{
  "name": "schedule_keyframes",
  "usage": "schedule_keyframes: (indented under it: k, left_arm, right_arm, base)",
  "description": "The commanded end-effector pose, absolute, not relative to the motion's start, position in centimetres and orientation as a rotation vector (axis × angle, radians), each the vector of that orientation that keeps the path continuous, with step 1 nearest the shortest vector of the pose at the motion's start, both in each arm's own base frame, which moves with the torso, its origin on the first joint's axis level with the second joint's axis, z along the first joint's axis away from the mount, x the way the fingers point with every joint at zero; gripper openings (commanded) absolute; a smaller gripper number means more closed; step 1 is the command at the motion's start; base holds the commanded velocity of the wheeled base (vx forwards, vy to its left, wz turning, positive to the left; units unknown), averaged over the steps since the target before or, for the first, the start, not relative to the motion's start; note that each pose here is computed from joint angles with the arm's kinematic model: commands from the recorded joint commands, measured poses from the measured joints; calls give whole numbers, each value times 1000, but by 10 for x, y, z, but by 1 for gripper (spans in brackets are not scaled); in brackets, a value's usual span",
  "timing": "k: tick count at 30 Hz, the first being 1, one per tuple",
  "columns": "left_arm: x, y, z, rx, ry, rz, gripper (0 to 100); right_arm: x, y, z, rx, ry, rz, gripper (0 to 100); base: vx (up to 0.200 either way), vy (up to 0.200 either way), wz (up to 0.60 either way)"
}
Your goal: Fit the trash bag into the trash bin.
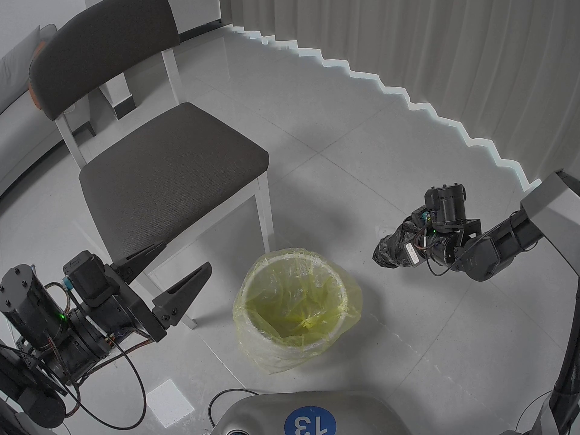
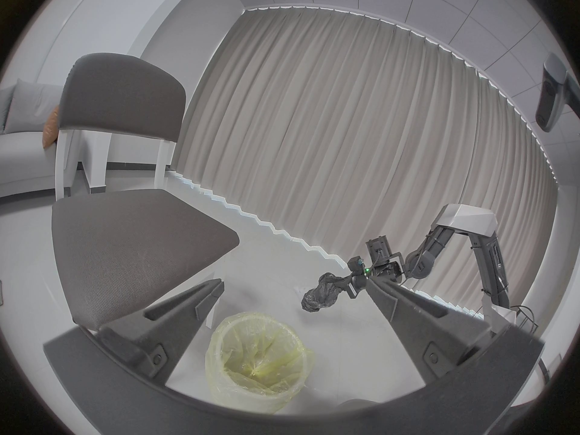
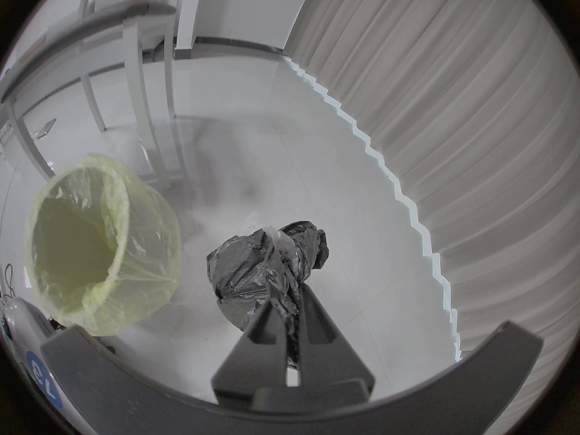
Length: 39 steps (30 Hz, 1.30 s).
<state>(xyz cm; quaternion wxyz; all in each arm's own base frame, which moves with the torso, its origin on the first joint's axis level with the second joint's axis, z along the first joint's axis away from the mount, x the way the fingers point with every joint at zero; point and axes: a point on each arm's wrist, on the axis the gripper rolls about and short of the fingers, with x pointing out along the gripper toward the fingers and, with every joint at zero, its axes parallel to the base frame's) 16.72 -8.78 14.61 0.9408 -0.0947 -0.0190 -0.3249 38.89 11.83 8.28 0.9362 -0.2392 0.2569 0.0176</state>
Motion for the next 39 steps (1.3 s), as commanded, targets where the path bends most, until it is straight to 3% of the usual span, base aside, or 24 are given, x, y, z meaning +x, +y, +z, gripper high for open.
schedule_keyframes:
  k: [1, 11, 22, 39]
  left_arm:
    - [167, -88, 146, -192, -39, -664, 100]
    - [166, -87, 147, -194, -42, -664, 100]
    - [162, -83, 152, -198, -75, -659, 100]
    - [164, -84, 149, -196, -56, -657, 100]
  right_arm:
    - [374, 120, 102, -475, 473, 53, 0]
    - [345, 137, 125, -460, 387, 151, 0]
    - [298, 185, 134, -487, 340, 344, 0]
    - [275, 233, 89, -564, 423, 512, 0]
  base:
    - [0, 0, 0]
    - [0, 0, 0]
    - [0, 0, 0]
    - [0, 0, 0]
